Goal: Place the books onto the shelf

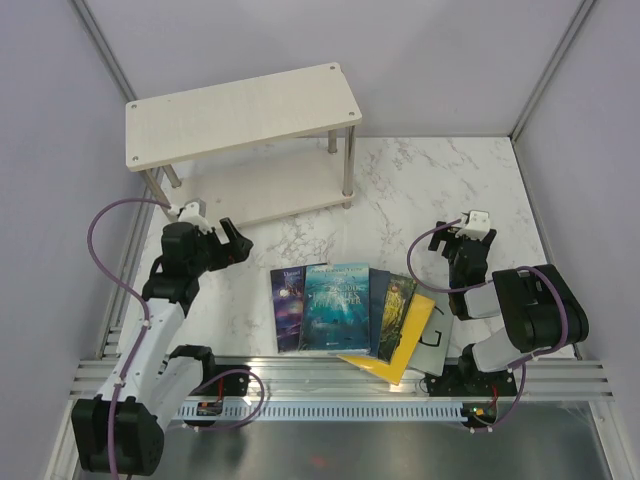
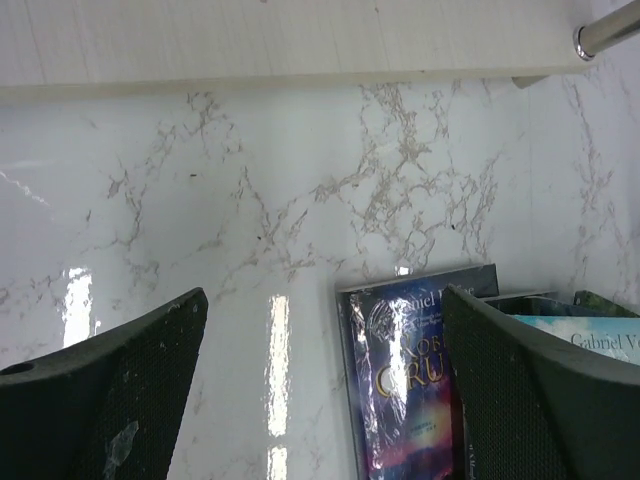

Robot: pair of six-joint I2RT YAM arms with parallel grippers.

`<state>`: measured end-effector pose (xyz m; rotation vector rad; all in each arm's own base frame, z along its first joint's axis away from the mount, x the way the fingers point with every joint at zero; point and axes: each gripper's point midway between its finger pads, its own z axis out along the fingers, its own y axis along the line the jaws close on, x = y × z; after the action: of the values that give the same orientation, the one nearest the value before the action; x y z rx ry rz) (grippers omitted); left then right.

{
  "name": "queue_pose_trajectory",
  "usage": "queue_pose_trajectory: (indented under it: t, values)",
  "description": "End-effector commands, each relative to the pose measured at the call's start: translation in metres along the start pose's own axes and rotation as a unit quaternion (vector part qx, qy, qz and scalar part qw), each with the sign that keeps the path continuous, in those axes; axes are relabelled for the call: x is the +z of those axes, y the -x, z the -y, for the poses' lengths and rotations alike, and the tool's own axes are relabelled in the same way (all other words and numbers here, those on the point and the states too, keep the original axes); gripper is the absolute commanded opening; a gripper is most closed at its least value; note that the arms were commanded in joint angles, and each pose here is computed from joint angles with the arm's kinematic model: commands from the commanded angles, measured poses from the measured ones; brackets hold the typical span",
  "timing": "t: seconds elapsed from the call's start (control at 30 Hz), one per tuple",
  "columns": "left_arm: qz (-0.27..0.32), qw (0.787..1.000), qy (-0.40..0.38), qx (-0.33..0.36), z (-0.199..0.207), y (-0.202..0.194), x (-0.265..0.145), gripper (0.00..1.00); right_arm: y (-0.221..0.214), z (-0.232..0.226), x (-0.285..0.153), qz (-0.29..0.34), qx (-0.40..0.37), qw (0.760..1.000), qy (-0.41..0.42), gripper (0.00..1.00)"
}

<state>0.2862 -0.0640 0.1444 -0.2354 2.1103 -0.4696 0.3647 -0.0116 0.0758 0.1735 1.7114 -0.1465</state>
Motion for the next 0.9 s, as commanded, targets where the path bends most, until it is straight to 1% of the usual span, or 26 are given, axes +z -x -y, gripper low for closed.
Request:
queue_pose_trajectory:
  t: [0.0,0.07,0.1,0.2,0.23,0.27,0.37,0.47,0.6,0.7,0.87]
  values:
    - [-0.014,0.999,0.034,-0.026,-0.003,0.002,-0.012,1.00,0.020,-0.004,0.004,0.033,0.014,0.999,0.006,0.98]
    - [-0.036,0.999,0.015,-0.016,0.003,-0.005,-0.012,1.00,0.020,-0.004,0.004,0.033,0.015,0.999,0.006,0.98]
    - [-0.044,0.999,0.013,-0.025,0.005,-0.007,-0.013,1.00,0.020,-0.004,0.004,0.033,0.014,0.999,0.006,0.98]
    - [-0.067,0.994,0.047,-0.076,0.002,-0.011,-0.022,1.00,0.020,-0.004,0.004,0.033,0.015,0.999,0.006,0.98]
    - [-0.072,0.994,0.042,-0.077,0.005,-0.011,-0.022,1.00,0.020,-0.004,0.004,0.033,0.015,0.999,0.006,0.98]
    - [-0.084,0.993,0.017,-0.080,0.014,-0.014,-0.024,1.00,0.020,-0.004,0.004,0.033,0.015,0.999,0.006,0.98]
    - [-0.127,0.980,0.060,-0.144,0.003,-0.040,-0.025,1.00,0.020,-0.004,0.004,0.033,0.015,0.999,0.006,0.98]
    - [-0.155,0.977,0.028,-0.141,0.010,-0.053,-0.021,1.00,0.020,-0.004,0.004,0.033,0.015,0.999,0.006,0.98]
    - [-0.154,0.978,0.029,-0.136,0.012,-0.048,-0.021,1.00,0.020,-0.004,0.004,0.033,0.014,0.999,0.006,0.98]
    - [-0.171,0.975,0.020,-0.139,0.016,-0.053,-0.023,1.00,0.020,-0.004,0.004,0.033,0.015,0.999,0.006,0.98]
    - [-0.214,0.964,-0.055,-0.148,0.042,-0.066,-0.028,1.00,0.020,-0.004,0.004,0.033,0.014,0.999,0.006,0.98]
